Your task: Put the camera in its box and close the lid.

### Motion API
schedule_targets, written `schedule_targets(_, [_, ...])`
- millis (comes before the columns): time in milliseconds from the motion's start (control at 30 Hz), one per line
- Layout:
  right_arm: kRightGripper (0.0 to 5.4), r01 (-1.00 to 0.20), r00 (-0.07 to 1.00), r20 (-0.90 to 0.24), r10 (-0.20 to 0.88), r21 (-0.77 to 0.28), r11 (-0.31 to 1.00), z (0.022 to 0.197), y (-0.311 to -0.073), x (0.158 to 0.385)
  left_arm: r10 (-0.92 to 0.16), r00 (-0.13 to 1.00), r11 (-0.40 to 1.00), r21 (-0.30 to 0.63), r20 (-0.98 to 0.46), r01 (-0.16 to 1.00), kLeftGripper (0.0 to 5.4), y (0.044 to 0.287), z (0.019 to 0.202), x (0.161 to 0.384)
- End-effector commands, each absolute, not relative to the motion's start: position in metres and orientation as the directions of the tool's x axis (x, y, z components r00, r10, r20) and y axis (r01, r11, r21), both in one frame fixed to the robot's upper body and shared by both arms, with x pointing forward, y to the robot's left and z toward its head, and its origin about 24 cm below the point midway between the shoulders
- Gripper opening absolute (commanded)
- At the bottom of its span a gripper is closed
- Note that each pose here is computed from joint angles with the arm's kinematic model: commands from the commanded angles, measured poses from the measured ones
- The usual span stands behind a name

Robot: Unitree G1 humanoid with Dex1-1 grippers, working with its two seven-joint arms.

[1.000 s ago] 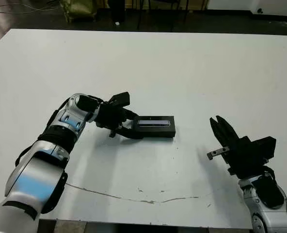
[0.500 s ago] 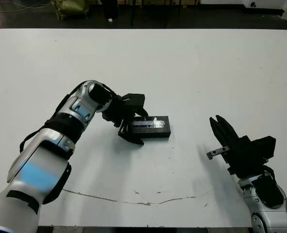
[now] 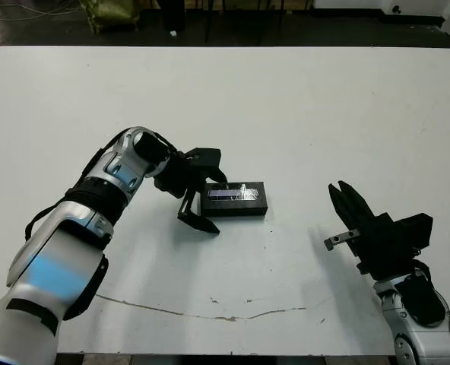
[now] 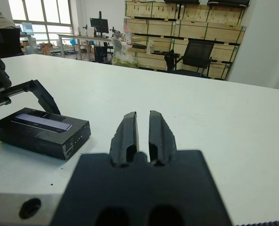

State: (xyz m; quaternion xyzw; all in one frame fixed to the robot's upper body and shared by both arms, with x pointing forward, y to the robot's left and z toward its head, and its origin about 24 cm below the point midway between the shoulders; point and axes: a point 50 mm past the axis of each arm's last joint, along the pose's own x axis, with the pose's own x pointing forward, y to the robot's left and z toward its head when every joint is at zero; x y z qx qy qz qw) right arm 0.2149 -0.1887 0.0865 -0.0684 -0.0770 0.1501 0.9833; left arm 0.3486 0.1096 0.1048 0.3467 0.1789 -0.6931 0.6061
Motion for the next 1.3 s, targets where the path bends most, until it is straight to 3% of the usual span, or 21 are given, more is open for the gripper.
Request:
schedule_targets(33, [0.0,-0.279,0.951,0.088,0.295,-0.162,0.947,0.082,-0.191,0.213,-0.717,0.017,-0.12,0.148,-0.696,0.982,5.39,0.129,0.081,0.341])
schedule_targets(433, [0.0,-0.275,0.954,0.083,0.289,-0.149,0.95,0.08,-0.191,0.211,-0.844,0.207,0.101,0.232,-0.495,0.968,5.39,0.126,0.084,0.339])
schedule_targets(967, [0.0,-0.276,0.954,0.083,0.29,-0.144,0.95,0.079,-0.191,0.211,-0.87,0.044,-0.016,0.117,-0.492,0.993,5.39,0.122,0.087,0.332])
schedule_targets(1300, [0.0,-0.28,0.953,0.078,0.293,-0.145,0.949,0.078,-0.191,0.211,-0.877,0.094,0.009,0.179,-0.472,0.984,5.39,0.121,0.091,0.328])
